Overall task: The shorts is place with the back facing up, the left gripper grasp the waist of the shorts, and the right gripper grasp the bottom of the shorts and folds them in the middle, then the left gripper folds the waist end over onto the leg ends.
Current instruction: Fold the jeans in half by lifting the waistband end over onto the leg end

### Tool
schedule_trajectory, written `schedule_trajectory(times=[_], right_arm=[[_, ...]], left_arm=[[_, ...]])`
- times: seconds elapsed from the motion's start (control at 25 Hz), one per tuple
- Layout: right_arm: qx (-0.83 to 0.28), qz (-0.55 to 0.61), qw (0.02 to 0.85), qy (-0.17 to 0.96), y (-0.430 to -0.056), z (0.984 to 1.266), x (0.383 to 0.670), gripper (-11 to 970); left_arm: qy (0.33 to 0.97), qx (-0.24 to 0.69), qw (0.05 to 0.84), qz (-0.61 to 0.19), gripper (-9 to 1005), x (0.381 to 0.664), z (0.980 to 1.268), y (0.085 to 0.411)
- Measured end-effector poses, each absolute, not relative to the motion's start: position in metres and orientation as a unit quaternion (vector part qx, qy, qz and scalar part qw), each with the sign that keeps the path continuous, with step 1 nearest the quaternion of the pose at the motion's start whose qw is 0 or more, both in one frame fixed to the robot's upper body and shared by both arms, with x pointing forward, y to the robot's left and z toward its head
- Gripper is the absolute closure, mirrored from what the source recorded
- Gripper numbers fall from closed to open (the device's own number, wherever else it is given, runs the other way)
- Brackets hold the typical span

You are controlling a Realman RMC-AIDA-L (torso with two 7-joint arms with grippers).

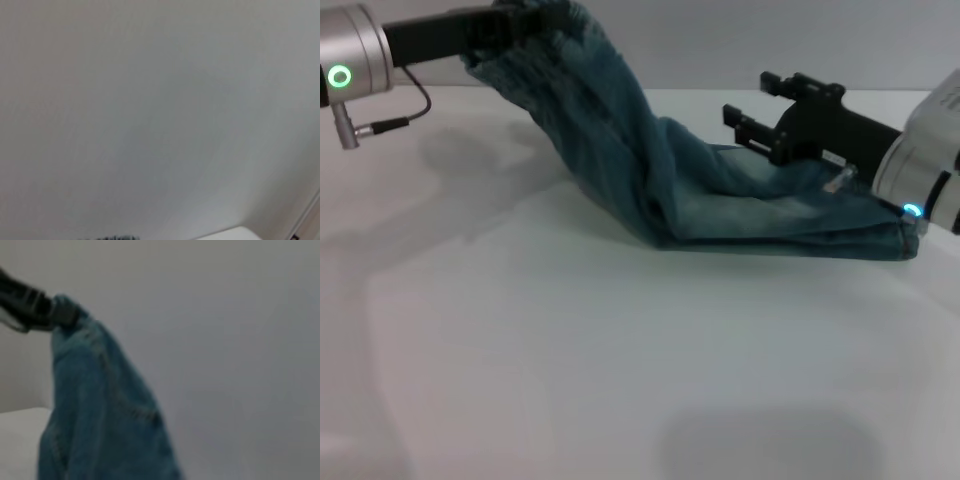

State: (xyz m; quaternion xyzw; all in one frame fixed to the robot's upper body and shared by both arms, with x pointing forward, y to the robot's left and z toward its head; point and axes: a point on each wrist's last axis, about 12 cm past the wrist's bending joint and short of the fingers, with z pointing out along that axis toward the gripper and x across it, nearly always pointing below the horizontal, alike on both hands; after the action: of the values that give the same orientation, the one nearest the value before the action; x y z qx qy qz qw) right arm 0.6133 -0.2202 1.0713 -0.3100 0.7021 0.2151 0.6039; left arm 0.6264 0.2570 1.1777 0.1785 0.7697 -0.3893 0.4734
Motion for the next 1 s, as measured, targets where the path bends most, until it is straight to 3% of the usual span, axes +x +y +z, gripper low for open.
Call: schedule_trajectory(times=[0.56,1.0], right_arm=[[-0.3,0.266,0.572,0.716,-0.196,1.069,0.614,317],[-0.328,0.333,0.524,0.713,-0.158,1.087,0.623,318]], left_arm=[[0.736,0.216,0.489,-0.415,859,0.633,1.206,0.234],[0.729,0.229,0.492,-0.418,858,0.637,1.214,0.224]])
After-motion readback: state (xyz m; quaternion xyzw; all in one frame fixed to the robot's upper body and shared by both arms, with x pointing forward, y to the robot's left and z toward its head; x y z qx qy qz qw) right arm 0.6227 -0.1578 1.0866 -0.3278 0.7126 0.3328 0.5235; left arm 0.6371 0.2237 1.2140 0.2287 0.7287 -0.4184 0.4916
